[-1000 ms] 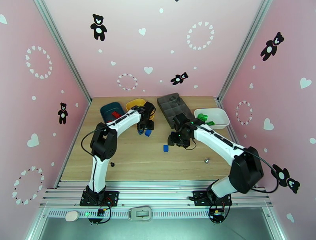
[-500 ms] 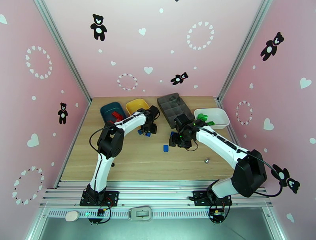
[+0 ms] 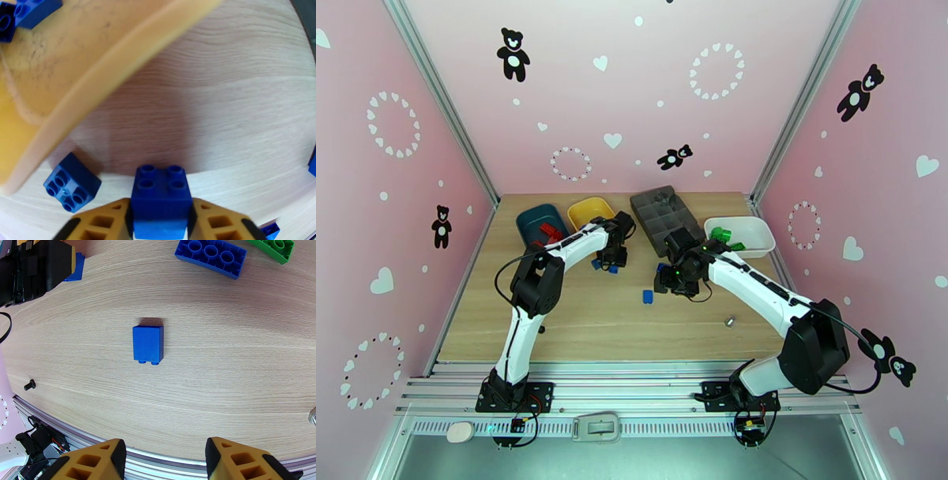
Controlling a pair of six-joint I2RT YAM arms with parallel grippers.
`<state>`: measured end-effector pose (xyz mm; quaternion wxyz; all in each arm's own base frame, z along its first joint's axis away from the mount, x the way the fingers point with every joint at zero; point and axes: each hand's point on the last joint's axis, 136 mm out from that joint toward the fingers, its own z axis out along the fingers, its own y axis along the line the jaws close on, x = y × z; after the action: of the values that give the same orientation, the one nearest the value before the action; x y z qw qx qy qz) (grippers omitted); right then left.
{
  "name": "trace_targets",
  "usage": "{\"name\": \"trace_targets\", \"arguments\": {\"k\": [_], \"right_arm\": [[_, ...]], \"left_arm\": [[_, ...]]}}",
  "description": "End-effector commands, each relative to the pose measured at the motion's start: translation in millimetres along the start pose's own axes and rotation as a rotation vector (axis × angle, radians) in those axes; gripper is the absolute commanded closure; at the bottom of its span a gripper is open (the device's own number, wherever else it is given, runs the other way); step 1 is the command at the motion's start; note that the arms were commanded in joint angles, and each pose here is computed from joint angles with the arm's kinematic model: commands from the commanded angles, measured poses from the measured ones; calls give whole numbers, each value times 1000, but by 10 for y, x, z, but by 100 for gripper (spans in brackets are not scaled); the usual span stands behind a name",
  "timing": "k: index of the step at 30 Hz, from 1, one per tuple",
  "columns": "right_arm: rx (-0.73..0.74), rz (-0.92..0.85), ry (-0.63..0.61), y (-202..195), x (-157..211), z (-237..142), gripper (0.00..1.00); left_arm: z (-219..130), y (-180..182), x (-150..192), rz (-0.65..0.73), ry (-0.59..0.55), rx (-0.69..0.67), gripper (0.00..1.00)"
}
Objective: Sort the legos into containers by color
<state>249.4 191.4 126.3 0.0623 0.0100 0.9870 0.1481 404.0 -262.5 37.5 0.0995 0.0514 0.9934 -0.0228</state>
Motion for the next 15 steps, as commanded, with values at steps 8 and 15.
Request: {"name": "trace_targets", "arguments": {"k": [8, 15], "right_arm": [[-5, -2, 17, 4, -72, 96, 42], [-21, -6, 19, 96, -179, 145, 43]], "left_arm": [[-587, -128, -160, -3, -78, 76, 71], [-1311, -33, -603, -58, -220, 135, 70]]}}
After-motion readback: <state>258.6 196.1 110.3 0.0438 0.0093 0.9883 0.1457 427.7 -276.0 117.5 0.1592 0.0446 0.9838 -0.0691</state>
